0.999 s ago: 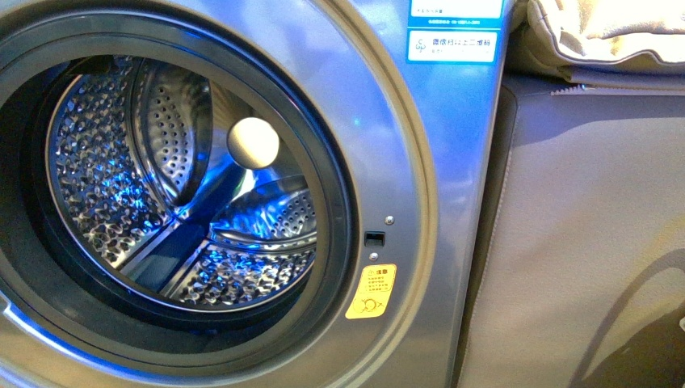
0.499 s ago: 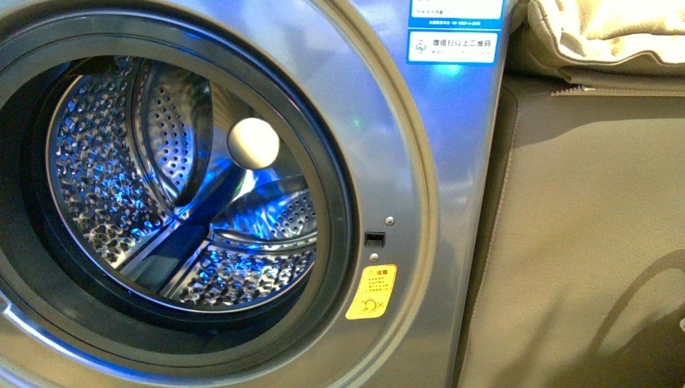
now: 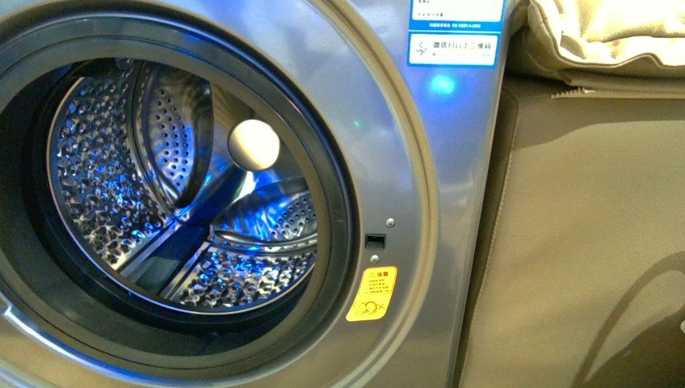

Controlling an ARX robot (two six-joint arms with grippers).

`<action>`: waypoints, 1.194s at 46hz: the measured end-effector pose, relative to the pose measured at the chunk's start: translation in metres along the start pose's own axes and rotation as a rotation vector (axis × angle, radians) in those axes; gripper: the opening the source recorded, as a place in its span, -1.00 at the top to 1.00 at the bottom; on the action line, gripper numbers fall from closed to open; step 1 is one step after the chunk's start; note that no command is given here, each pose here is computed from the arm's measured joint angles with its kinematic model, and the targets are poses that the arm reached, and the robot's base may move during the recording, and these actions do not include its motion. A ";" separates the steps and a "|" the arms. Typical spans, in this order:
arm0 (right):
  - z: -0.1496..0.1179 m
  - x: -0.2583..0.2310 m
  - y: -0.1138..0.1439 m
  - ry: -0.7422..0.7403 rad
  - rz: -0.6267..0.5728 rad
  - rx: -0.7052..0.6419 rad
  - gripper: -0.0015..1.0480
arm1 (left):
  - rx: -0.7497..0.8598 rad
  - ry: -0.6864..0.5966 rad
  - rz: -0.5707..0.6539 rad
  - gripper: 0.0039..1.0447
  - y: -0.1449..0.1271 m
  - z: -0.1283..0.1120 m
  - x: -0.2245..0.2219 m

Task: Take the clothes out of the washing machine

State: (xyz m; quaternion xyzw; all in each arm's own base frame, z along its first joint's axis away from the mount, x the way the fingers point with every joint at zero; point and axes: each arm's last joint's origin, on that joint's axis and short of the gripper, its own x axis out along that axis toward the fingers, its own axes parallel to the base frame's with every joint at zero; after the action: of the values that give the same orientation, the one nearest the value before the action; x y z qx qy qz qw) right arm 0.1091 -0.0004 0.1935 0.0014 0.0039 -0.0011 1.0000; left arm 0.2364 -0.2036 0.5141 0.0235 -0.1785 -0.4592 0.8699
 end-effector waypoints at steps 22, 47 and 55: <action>-0.019 -0.011 0.000 -0.006 0.000 0.000 0.95 | 0.005 0.126 0.816 -0.88 0.026 0.029 -0.026; -0.029 -0.011 0.000 -0.005 -0.001 0.000 0.95 | -0.013 0.333 0.942 -0.43 0.058 0.007 -0.091; -0.029 -0.011 0.000 -0.005 0.000 0.000 0.95 | -0.024 0.300 0.960 0.18 0.037 -0.049 -0.162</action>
State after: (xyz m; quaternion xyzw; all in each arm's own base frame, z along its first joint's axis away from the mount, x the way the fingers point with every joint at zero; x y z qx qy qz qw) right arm 0.0977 -0.0003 0.1646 0.0012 0.0012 -0.0011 1.0000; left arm 0.1983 -0.0580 0.4292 -0.0056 -0.0369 -0.0007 0.9993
